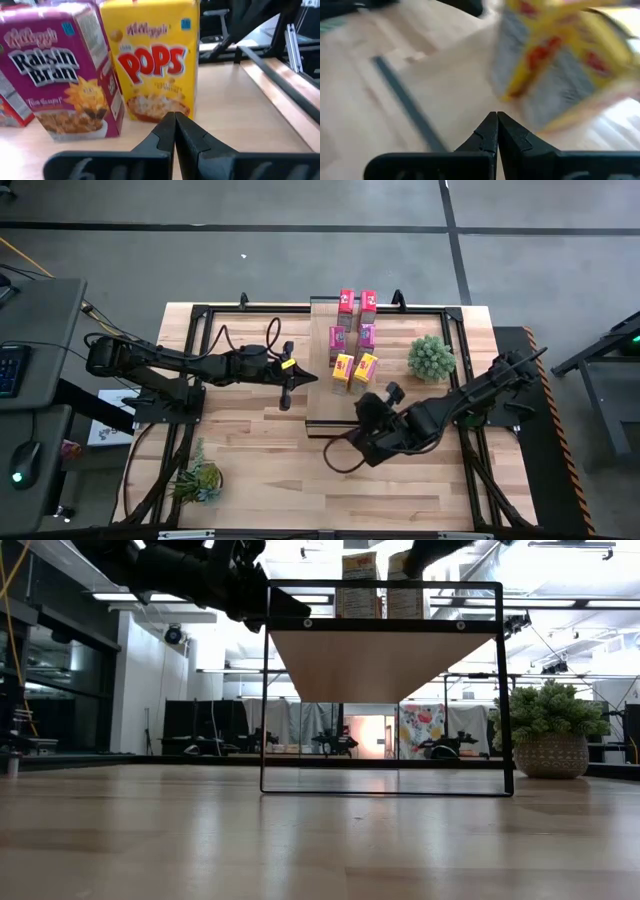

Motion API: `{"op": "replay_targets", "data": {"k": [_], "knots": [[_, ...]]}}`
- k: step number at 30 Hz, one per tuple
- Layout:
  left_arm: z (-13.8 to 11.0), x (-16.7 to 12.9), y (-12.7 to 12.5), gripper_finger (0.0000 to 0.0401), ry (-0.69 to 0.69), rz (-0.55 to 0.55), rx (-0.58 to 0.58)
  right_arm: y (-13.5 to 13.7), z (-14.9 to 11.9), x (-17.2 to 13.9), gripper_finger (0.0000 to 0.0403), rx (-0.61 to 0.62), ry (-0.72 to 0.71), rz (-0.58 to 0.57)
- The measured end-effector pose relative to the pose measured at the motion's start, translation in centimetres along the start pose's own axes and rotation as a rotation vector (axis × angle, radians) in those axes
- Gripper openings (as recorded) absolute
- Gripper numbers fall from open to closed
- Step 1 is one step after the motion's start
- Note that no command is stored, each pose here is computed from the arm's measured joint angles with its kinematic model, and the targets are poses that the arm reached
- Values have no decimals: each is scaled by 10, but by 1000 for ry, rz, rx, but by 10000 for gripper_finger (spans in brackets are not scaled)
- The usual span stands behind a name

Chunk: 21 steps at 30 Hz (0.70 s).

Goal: Stack cereal on shelf
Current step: Put the yellow cereal box on the shelf aligned with the yellow cereal box

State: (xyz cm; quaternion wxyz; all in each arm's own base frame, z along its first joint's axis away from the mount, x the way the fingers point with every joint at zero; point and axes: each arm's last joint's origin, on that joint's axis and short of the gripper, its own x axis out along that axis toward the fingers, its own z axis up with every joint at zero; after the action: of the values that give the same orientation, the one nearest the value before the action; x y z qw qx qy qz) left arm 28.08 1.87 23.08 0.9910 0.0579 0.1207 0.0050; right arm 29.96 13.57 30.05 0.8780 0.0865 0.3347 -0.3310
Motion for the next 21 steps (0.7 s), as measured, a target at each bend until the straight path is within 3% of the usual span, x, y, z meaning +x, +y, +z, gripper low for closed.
{"op": "replay_targets", "data": {"k": [8,21], "knots": [[2,1,1,0,-33,11,-21,-8,-1,-1,0,28,-65,-96],[-22,34,-1,0,-68,25,-49,-14,0,3,0,28,-23,-129]]}}
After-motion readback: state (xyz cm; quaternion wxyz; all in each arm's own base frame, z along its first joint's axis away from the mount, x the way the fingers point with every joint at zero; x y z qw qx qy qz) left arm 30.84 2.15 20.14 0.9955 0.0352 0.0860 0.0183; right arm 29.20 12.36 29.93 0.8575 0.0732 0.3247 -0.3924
